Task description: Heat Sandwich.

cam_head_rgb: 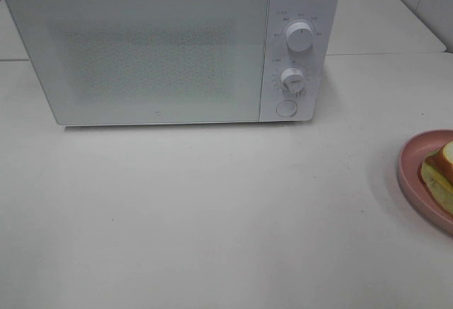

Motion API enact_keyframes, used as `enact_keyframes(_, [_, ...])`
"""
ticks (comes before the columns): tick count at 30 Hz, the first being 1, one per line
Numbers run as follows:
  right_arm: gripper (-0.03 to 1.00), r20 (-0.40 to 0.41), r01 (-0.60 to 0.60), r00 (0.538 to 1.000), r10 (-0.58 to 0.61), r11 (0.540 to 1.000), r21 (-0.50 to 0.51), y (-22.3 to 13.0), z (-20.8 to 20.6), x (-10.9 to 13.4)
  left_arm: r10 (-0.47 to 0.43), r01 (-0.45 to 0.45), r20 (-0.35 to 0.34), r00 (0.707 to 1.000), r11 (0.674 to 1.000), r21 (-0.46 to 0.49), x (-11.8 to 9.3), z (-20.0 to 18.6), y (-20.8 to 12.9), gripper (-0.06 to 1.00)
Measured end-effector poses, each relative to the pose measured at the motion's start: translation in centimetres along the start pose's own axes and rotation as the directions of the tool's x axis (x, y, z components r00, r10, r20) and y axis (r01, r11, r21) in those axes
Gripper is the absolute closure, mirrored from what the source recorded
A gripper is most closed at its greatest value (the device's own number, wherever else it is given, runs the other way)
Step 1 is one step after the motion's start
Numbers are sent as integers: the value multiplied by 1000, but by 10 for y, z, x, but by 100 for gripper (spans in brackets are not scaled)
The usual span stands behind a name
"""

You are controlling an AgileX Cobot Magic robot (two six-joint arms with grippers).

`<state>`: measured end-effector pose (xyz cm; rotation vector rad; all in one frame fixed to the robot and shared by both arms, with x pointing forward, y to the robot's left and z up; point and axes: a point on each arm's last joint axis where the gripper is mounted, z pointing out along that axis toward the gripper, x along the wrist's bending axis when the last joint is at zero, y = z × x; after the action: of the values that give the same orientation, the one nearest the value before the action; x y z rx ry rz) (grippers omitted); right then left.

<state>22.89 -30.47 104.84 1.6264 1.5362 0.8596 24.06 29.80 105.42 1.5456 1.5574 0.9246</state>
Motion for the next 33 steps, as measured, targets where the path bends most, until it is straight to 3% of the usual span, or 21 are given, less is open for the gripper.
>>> enact_keyframes(2, [20, 0, 0, 1000, 0, 1000, 0, 0, 0, 0, 1, -1, 0, 1000, 999, -35, 0, -5, -3, -5])
enact_keyframes(33, [20, 0, 0, 1000, 0, 1000, 0, 0, 0, 0, 2, -2, 0, 1000, 999, -38, 0, -5, -3, -5])
